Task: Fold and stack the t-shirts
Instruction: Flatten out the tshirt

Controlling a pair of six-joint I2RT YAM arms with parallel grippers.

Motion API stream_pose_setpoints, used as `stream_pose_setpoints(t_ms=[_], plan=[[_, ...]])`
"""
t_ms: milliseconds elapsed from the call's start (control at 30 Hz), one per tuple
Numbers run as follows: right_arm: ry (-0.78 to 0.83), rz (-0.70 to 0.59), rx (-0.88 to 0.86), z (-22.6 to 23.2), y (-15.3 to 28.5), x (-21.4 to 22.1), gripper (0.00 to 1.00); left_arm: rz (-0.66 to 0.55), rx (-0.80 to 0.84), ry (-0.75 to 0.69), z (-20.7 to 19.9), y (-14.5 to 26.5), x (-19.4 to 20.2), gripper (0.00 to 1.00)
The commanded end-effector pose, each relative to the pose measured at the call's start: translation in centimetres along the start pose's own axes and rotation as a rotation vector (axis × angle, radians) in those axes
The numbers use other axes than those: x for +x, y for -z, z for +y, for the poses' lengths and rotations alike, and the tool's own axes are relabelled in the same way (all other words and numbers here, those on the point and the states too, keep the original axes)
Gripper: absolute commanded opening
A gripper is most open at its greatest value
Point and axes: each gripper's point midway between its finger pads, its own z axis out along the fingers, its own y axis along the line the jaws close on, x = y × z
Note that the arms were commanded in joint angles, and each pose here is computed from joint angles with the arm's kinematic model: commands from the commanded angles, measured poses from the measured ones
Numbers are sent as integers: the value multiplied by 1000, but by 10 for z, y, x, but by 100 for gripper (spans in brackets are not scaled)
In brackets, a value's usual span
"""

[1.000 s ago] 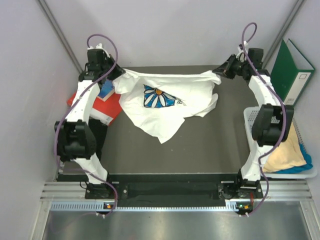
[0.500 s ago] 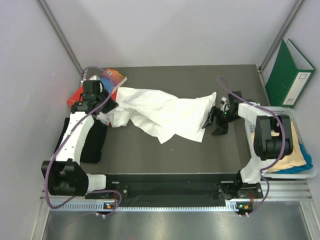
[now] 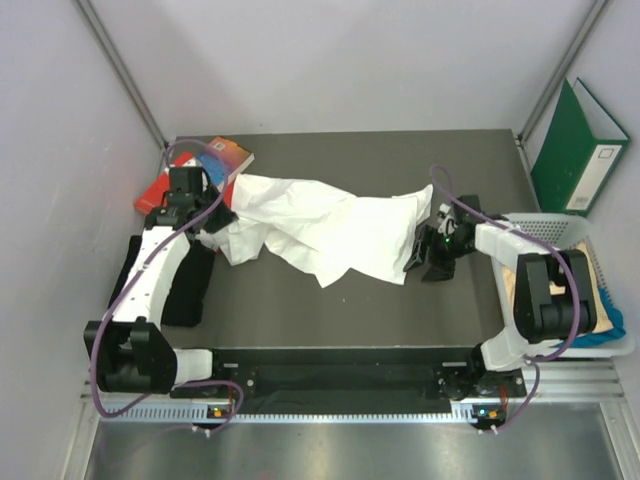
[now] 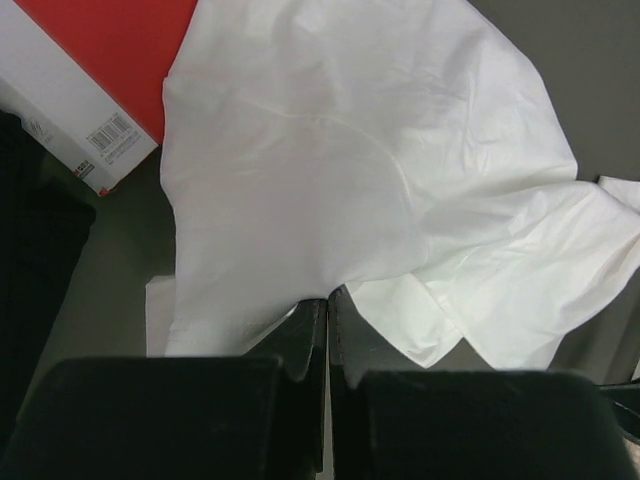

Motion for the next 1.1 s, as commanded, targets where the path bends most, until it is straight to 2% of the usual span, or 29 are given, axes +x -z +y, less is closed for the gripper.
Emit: stream_pose_setpoints(t_ms=[0,233,333,400,433,500,533,600,633,733,767,800,900,967,1067], plan=[[58,49,-20,11,-23,16,61,-34,35,-14,-4,4,-5,0],[86,63,-27,24,-48,14,57,-21,39,-19,-3,3,0,0],[97,70,-20,26,-60,10,50,-17,38,-26,-1,3,2,0],[115,85,-6,29,-71,10,37,-11,30,-28,1,2,5,0],[126,90,-2,30,-76,9,21,-6,29,-32,2,2,7,0],[153,97,24,32,-86,8,5,3,31,-35,4,2,10,0],[161,95,29,34,-88,8,0,10,28,-41,6,2,14,0],[182,77,38,40,-87,4,0,18,16,-46,10,2,18,1],[186,70,43,42,-85,3,0,24,8,-52,13,2,21,4],[203,-3,41,55,-67,-10,0,31,-10,-66,20,-3,26,30],[219,-40,41,60,-58,-16,0,29,-18,-70,22,-6,26,40],[229,-67,40,66,-51,-22,0,30,-22,-72,23,-8,26,59],[250,-146,57,75,-29,-39,0,54,-22,-85,22,-16,26,81],[244,-181,84,73,-18,-47,0,102,-15,-84,21,-18,34,86],[234,-224,105,68,-5,-60,0,94,-9,-93,22,-15,34,92]])
